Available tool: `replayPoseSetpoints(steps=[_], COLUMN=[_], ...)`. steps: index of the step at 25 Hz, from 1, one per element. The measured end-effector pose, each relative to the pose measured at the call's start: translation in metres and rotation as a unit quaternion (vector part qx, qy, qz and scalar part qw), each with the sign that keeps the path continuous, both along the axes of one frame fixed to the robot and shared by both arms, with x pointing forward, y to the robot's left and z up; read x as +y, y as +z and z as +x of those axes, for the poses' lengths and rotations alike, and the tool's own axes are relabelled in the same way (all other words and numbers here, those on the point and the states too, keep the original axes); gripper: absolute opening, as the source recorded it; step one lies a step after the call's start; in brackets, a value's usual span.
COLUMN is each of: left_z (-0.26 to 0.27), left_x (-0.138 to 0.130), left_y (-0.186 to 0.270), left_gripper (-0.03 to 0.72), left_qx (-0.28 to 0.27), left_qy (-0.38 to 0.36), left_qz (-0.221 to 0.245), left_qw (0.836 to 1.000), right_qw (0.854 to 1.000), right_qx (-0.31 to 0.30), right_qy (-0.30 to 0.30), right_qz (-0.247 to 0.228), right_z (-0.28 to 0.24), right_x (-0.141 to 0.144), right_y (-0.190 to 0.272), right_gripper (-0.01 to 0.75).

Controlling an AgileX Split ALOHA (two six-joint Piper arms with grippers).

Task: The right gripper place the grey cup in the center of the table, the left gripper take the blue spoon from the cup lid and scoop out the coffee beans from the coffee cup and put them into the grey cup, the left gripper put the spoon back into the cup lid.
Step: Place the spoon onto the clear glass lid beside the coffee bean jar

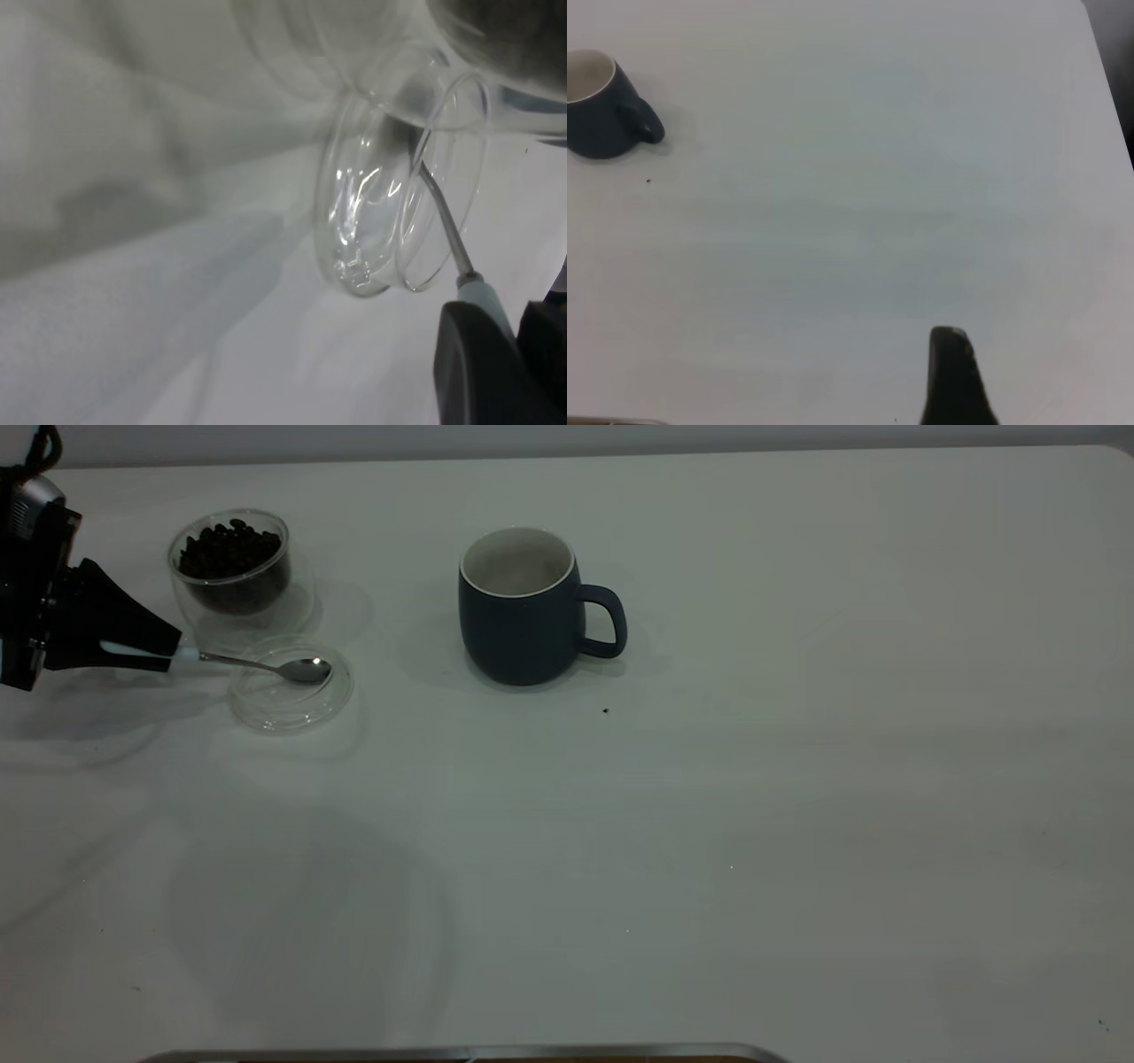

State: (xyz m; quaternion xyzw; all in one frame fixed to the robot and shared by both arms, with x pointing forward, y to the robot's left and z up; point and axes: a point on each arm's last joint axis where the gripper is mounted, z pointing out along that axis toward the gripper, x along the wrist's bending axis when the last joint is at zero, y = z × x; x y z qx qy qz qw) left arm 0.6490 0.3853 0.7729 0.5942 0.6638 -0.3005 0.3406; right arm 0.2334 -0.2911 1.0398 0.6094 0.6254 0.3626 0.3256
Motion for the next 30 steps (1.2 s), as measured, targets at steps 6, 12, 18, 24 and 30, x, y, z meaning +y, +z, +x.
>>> replayPoseSetpoints(steps=[6, 12, 18, 24, 30], left_z=[0.0, -0.001, 0.002, 0.002, 0.0], left_x=[0.0, 0.0, 0.002, 0.004, 0.027], left_y=[-0.002, -0.004, -0.006, -0.007, 0.002], left_gripper=[0.231, 0.424, 0.459, 0.471, 0.472], left_qx=[0.002, 0.003, -0.003, -0.004, -0.023], left_qy=[0.0, 0.001, 0.013, 0.016, 0.035], left_qz=[0.002, 0.003, 0.021, 0.024, 0.03], left_qw=[1.0, 1.0, 1.0, 1.0, 0.999], right_qw=[1.0, 1.0, 1.0, 1.0, 1.0], right_qx=[0.0, 0.0, 0.0, 0.0, 0.0], right_qy=[0.0, 0.0, 0.0, 0.0, 0.0], right_qz=[0.0, 0.0, 0.0, 0.0, 0.001], right_z=[0.0, 0.0, 0.0, 0.0, 0.0], right_x=[0.0, 0.0, 0.0, 0.0, 0.0], right_y=[0.0, 0.0, 0.0, 0.0, 0.0], right_gripper=[0.53, 0.53, 0.53, 0.53, 0.53])
